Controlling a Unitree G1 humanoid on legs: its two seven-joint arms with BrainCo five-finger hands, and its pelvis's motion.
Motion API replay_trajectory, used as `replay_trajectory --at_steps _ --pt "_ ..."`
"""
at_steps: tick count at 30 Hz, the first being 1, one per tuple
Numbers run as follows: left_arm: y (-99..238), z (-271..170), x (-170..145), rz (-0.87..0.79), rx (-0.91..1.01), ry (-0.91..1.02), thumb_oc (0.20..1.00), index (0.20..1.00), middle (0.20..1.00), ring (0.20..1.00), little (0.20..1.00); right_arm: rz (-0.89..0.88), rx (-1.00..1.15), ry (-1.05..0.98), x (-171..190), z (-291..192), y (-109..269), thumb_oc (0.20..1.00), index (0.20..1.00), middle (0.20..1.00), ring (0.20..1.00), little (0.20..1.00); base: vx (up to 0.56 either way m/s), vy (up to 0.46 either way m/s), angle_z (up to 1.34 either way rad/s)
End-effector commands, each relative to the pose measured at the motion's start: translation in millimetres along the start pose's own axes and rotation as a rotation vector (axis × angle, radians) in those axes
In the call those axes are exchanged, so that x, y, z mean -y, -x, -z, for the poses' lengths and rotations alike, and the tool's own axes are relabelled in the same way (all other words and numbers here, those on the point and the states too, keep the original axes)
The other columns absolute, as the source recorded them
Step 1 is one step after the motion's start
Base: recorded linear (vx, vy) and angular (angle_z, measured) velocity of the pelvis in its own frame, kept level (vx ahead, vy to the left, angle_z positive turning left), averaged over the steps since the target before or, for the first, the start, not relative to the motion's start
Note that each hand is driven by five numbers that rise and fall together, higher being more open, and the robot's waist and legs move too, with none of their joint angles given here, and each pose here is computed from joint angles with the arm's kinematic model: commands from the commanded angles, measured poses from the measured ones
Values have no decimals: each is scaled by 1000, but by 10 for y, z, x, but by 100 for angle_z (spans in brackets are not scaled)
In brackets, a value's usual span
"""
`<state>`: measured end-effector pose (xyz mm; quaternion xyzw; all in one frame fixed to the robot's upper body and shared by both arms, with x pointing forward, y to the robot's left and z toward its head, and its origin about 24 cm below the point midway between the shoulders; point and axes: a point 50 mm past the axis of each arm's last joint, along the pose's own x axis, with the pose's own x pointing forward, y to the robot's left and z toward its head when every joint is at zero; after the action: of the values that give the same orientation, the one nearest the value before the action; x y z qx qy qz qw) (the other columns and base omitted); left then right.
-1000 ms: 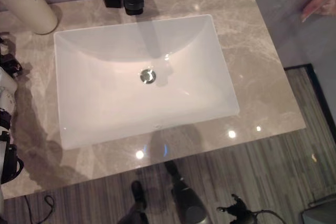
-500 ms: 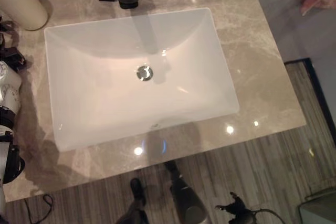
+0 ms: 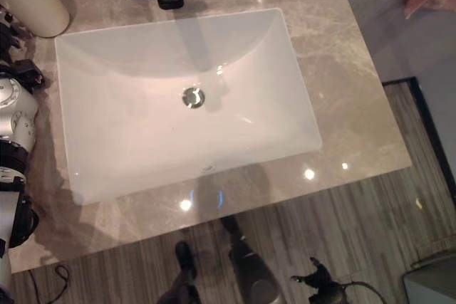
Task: Put brush and paste in cup on sink, flatten towel.
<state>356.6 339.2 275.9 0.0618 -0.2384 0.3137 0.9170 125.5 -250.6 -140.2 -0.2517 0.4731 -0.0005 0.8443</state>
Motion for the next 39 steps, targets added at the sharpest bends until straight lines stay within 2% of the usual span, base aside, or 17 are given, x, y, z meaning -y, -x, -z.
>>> replay_trajectory --at_steps 1,6,10,24,28,32,33,37,39 --pt "235 401 304 117 -116 -79 200 200 200 200 200 16 -55 -14 -18 143 28 1000 1000 1000 1000 1000 0 0 0" --pt "280 305 558 177 -75 -37 200 200 200 200 200 15 -38 -17 -17 110 24 1000 1000 1000 1000 1000 0 0 0" --pt "286 246 647 189 -53 -24 200 200 200 200 200 14 -29 -20 -27 92 22 1000 1000 1000 1000 1000 -1 2 -4" --pt "433 446 637 149 -90 -55 200 200 200 200 200 22 -40 -9 -32 112 24 1000 1000 1000 1000 1000 1 0 -3" --pt "634 448 724 215 -10 -101 200 200 200 200 200 24 -51 -11 -28 154 36 1000 1000 1000 1000 1000 -11 12 4" --pt "880 488 795 261 21 -75 200 200 200 200 200 33 -77 -34 -24 200 41 1000 1000 1000 1000 1000 -6 15 15" --pt "1029 489 776 289 40 -34 200 200 200 200 200 35 -90 -44 -24 227 46 1000 1000 1000 1000 1000 -26 39 20" --pt "1351 571 567 338 11 101 200 200 200 200 200 32 -141 -64 -46 344 78 1000 1000 1000 1000 1000 -42 59 13" --pt "1484 629 345 340 -7 125 200 200 200 200 200 27 -173 -61 -50 406 93 1000 1000 1000 1000 1000 -85 87 27"
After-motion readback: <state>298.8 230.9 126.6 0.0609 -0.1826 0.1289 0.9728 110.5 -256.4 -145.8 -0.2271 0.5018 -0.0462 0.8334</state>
